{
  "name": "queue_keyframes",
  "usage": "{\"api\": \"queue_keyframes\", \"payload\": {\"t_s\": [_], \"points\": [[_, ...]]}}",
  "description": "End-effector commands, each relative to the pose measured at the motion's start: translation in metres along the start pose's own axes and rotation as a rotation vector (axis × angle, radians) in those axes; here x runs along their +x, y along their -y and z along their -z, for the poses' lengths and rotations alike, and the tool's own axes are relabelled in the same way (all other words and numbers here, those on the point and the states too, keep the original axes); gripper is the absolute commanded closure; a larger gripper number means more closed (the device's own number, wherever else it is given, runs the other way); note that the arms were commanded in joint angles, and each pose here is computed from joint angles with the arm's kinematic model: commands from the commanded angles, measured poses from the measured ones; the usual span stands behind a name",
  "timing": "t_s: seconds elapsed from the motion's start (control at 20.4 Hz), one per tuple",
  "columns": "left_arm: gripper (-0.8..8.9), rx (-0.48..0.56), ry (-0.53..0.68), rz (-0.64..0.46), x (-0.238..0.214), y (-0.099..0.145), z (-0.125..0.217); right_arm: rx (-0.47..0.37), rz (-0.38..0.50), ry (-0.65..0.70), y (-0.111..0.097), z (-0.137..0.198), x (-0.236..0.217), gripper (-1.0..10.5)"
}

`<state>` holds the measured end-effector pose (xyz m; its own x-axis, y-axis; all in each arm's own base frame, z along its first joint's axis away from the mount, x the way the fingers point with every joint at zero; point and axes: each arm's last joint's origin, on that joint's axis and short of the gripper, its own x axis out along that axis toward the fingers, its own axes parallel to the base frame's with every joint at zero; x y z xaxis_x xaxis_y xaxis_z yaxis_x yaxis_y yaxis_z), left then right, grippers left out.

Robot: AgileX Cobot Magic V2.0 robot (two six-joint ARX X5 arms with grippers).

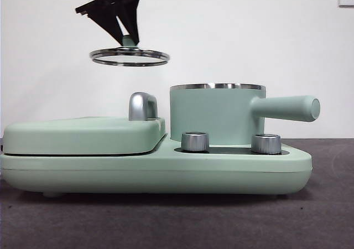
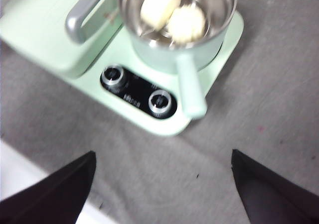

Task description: Put the buns in a small steamer

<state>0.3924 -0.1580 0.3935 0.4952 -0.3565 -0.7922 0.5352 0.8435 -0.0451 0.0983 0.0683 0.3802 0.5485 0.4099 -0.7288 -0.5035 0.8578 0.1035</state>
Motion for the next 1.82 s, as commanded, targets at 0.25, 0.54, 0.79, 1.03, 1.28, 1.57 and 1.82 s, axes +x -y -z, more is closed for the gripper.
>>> {"api": "queue_keyframes", "payload": {"t_s": [0.25,0.54,0.79,1.03,1.28,1.57,1.82], "points": [[7.26,0.069,0.069,0.047,-0.011,0.037,-0.010,0.026,-0.106,0.189,0.003,0.058,-0.019,5.1],[7.25,0.152,0.065,0.116,-0.009,0.082,-0.010,0.046,-0.145,0.271,0.005,0.079,-0.036,5.1],[7.26,0.234,0.082,0.171,-0.007,0.119,-0.010,0.050,-0.150,0.285,0.006,0.081,-0.038,5.1],[7.99,0.268,0.079,0.195,-0.007,0.134,-0.008,0.048,-0.152,0.285,0.005,0.081,-0.038,5.1],[7.99,0.275,0.065,0.255,-0.001,0.138,-0.007,0.047,-0.160,0.283,0.005,0.081,-0.038,5.1],[7.99,0.269,-0.002,0.262,0.029,0.139,-0.005,0.048,-0.160,0.283,0.005,0.081,-0.038,5.1],[7.99,0.266,-0.036,0.264,0.046,0.139,-0.003,0.049,-0.159,0.283,0.005,0.081,-0.038,5.1]]}}
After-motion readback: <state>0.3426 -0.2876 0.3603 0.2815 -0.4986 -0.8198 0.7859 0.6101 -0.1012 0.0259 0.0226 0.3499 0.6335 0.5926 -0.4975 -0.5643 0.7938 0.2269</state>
